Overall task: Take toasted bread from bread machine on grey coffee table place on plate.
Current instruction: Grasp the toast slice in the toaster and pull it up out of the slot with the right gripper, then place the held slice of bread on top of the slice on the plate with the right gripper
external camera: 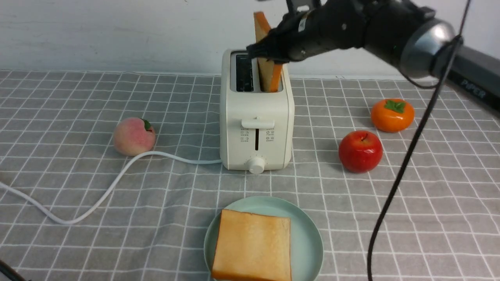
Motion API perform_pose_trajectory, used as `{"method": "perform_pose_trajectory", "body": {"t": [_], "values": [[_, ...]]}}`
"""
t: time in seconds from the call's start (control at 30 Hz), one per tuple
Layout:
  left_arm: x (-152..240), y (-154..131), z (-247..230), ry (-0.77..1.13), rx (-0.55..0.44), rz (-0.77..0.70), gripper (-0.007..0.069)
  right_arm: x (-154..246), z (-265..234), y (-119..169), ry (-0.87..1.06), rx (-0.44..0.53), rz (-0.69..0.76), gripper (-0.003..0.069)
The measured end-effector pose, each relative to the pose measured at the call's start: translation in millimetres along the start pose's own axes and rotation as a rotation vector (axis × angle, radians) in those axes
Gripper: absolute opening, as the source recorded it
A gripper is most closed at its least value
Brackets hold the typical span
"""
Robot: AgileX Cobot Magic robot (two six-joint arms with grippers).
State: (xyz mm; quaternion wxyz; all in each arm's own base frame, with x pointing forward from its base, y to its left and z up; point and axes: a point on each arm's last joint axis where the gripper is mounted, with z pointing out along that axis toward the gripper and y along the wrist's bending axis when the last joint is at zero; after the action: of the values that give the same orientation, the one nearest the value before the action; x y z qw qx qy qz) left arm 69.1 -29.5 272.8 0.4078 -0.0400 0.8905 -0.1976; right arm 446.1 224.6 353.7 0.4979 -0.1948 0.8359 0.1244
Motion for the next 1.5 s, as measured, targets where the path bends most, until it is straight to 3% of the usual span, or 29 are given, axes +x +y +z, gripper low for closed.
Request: {"method": "perform_pose_trajectory", "body": {"t": [0.2, 0.37, 0.43, 0.6, 0.77, 0.93, 1.2, 1.33, 1.37, 1.4, 1.5], "values": [[0, 1, 0, 0.002, -0.006, 0.005, -0.0014, -51, -121, 1, -0.039, 0.000, -0.005, 0.0114], [0, 2, 0, -0.003, -0.019, 0.019, -0.0014, -35, -163, 2, 0.235, -0.039, -0.006, 0.0114], [0, 2, 0, -0.004, -0.023, 0.024, -0.0014, -25, -158, 3, 0.317, -0.112, -0.001, 0.0114], [-1, 2, 0, -0.005, -0.027, 0.028, -0.0014, 17, -120, 15, 0.469, -0.418, 0.075, 0.0114], [1, 3, 0, 0.006, -0.032, 0.028, -0.0014, 76, -85, 26, 0.631, -0.603, 0.133, 0.0114], [1, 3, 0, 0.011, -0.034, 0.028, -0.0014, 127, -60, 35, 0.746, -0.711, 0.254, 0.0114], [1, 3, 0, 0.011, -0.034, 0.028, -0.0014, 149, -37, 35, 0.768, -0.702, 0.342, 0.0118], [1, 3, 0, 0.012, -0.034, 0.028, -0.0014, 149, -35, 34, 0.762, -0.690, 0.337, 0.0185], [1, 3, 0, 0.012, -0.034, 0.028, -0.0014, 150, -35, 34, 0.766, -0.684, 0.327, 0.0251], [1, 3, 0, 0.012, -0.034, 0.028, -0.0014, 150, -35, 34, 0.767, -0.682, 0.326, 0.0260], [1, 3, 0, 0.012, -0.034, 0.028, -0.0014, 153, -36, 31, 0.783, -0.653, 0.277, 0.0428]]}}
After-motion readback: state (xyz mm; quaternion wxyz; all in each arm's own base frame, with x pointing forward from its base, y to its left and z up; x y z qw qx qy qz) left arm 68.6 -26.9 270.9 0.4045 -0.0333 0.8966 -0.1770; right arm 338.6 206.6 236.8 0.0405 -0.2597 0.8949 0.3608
